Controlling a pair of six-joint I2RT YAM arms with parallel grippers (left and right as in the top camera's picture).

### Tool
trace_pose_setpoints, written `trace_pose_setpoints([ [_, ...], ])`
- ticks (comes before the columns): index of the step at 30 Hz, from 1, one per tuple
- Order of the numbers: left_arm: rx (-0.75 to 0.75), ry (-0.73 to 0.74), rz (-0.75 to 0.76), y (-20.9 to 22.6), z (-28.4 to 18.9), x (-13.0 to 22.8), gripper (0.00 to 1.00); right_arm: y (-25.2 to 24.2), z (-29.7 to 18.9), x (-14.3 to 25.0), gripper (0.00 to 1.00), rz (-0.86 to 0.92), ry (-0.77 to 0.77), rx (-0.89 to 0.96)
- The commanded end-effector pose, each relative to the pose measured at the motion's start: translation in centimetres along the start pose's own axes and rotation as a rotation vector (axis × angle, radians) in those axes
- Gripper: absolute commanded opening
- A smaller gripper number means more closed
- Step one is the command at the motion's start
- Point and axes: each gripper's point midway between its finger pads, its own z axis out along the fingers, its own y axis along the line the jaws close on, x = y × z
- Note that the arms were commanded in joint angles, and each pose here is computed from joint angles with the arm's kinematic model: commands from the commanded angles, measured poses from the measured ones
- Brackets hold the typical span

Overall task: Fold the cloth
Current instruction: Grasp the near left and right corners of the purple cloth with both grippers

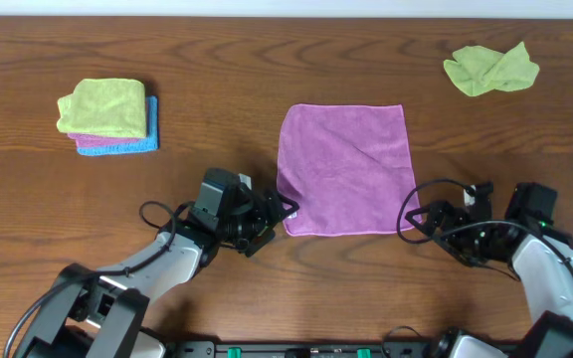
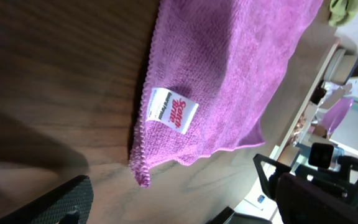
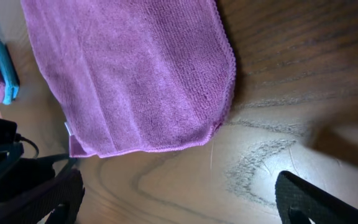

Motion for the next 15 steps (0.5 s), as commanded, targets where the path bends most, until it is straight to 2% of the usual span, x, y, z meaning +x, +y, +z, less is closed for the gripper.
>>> trace_pose_setpoints([
  [1, -0.011, -0.015, 0.02, 0.1, 0.3, -0.2, 0.95, 0.0, 0.1, -0.1, 0.97, 0.035, -0.008, -0.015],
  [15, -0.032, -0.075, 0.031, 0.1, 0.7, -0.6, 0.95, -1.1, 1.6, -1.6, 0.94, 0.073, -0.028, -0.02],
])
